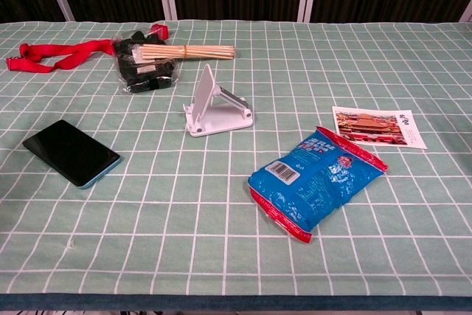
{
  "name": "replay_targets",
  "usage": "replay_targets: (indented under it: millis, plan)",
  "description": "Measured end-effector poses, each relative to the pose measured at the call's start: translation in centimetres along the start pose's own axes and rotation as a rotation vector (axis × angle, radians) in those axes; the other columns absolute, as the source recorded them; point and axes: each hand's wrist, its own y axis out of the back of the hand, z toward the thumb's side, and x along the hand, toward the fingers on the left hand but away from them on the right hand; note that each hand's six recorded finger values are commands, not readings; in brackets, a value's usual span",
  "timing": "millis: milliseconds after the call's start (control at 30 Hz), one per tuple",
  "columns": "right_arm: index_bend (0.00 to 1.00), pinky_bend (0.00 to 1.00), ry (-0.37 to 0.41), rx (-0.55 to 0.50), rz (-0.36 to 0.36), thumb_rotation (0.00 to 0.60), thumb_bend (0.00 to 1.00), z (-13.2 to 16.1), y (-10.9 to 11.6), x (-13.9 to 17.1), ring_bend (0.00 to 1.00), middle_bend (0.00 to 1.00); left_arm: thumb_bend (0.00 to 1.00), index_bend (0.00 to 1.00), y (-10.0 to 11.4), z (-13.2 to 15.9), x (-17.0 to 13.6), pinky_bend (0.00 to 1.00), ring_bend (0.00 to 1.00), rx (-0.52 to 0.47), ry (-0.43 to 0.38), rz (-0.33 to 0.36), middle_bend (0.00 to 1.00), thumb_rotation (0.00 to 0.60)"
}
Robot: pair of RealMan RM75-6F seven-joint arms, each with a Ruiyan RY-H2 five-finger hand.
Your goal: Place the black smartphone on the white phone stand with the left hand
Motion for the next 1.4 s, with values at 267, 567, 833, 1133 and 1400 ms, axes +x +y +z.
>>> replay_targets:
  millis: [267, 567, 833, 1133, 1400]
  plan:
    - [0.00, 0.15, -0.004, -0.002, 0.000, 0.600, 0.10, -0.1, 0.0, 0.0, 0.00, 0.00, 0.07, 0.00, 0.0, 0.1, 0.0, 0.00, 0.00, 0.001, -0.002, -0.002, 0.00, 0.600]
    - [0.00, 0.15, -0.012, -0.004, 0.005, 0.600, 0.10, -0.2, -0.1, -0.1, 0.00, 0.00, 0.07, 0.00, -0.3, 0.1, 0.1, 0.00, 0.00, 0.009, -0.003, -0.015, 0.00, 0.600]
    - [0.00, 0.15, -0.029, -0.018, 0.013, 0.600, 0.10, -0.4, -0.3, -0.4, 0.00, 0.00, 0.11, 0.00, -0.4, 0.5, 0.6, 0.00, 0.00, 0.070, -0.029, -0.031, 0.00, 0.600]
    - [0.00, 0.15, -0.036, -0.035, 0.025, 0.600, 0.10, -0.3, -0.5, -0.7, 0.00, 0.00, 0.13, 0.00, -1.0, 2.6, 3.4, 0.00, 0.00, 0.221, -0.118, -0.128, 0.00, 0.600]
    - [0.00, 0.15, -0.041, -0.051, 0.024, 0.600, 0.10, -0.3, -0.5, -0.8, 0.00, 0.00, 0.15, 0.06, -2.2, 4.9, 6.6, 0.00, 0.00, 0.356, -0.190, -0.252, 0.08, 0.600]
